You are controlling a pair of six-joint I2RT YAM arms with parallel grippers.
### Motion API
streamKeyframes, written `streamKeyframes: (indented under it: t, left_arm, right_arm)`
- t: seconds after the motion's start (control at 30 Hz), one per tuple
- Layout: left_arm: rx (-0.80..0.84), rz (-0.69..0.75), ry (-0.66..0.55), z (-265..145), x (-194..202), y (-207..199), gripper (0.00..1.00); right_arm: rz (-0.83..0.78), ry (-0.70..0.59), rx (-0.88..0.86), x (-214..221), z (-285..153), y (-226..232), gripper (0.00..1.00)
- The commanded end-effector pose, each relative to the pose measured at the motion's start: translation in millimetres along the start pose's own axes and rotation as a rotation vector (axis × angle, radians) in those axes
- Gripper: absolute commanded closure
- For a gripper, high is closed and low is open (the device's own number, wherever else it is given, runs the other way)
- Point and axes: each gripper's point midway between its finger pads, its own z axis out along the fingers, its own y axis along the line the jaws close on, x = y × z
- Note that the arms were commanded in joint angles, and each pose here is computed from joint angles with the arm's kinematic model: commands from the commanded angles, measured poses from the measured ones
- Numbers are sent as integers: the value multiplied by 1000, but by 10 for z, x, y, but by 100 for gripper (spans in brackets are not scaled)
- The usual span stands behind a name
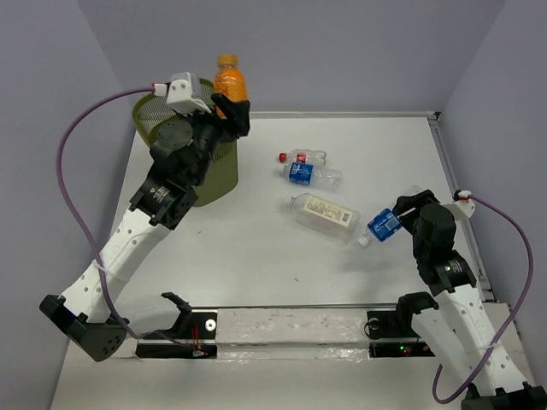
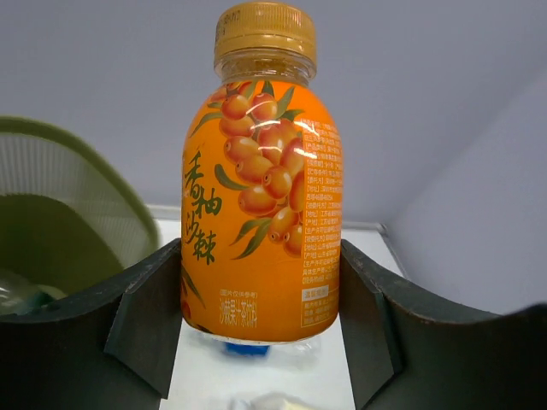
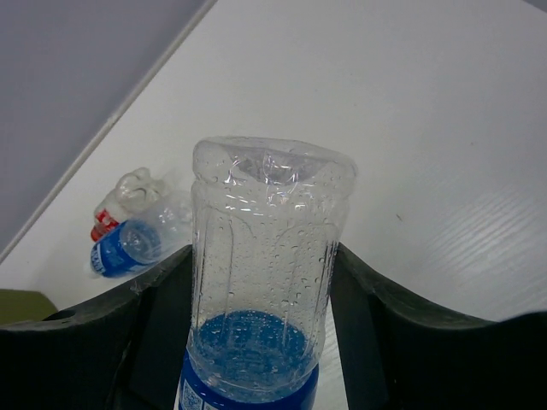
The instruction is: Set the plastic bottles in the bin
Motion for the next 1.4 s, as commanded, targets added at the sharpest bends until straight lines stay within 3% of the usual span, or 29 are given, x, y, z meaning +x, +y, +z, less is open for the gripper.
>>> streamKeyframes:
  t: [0.0, 0.1, 0.27, 0.3, 0.4, 0.47, 0.7, 0.73, 0.8, 0.9, 1.03, 1.07, 1.1, 1.13, 1.17, 1.37]
  left_arm:
    - [-218, 50, -130, 168, -615, 721, 41]
    - [-336, 79, -110, 310, -678, 1260, 40]
    - [-417, 67, 7, 582, -370, 1861, 35]
    - [-427, 63, 17, 600, -320, 1906, 32]
    - [-464, 59, 62, 662, -127, 2056, 4]
    - [-470, 58, 67, 662, -110, 2070, 1]
    - [-329, 8, 21, 380, -279, 1686, 1]
    - [-255, -18, 32, 256, -241, 1524, 1]
    - [-134, -42, 6, 30, -320, 1228, 1]
    - [-68, -57, 73, -208, -15, 1149, 1]
    - [-3, -52, 112, -635, 255, 1051, 1]
    - [51, -61, 136, -828, 398, 968, 1]
    - [72, -75, 158, -927, 499, 940, 1]
    - [101, -91, 154, -1116, 513, 857, 1]
    - [103, -116, 233, -1229, 787, 886, 1]
    - [167, -121, 385, -1629, 1237, 749, 1]
  right_arm:
    - [-55, 13, -156, -120, -119, 320, 50]
    - [-61, 17, -259, -137, -161, 520, 51]
    - [-68, 42, -412, -219, -223, 928, 52]
    - [-71, 58, -459, -218, -263, 1030, 52]
    - [-59, 38, -576, -384, -334, 1365, 53]
    - [-56, 13, -636, -524, -396, 1578, 53]
    - [-79, -77, -821, -858, -597, 2589, 53]
    - [-101, -44, -856, -672, -623, 2820, 53]
    - [-117, -76, -931, -777, -762, 3192, 53]
    - [-152, -52, -1030, -523, -830, 3713, 53]
    - [-242, -129, -1153, -412, -1015, 4426, 52]
    - [-218, -202, -1195, -662, -1174, 4656, 52]
    - [-257, -191, -1194, -418, -1039, 4822, 51]
    - [-277, -213, -1211, -389, -1056, 4955, 51]
    - [-266, -240, -1229, -393, -1011, 5181, 51]
    - [-191, -302, -1273, -241, -836, 5790, 51]
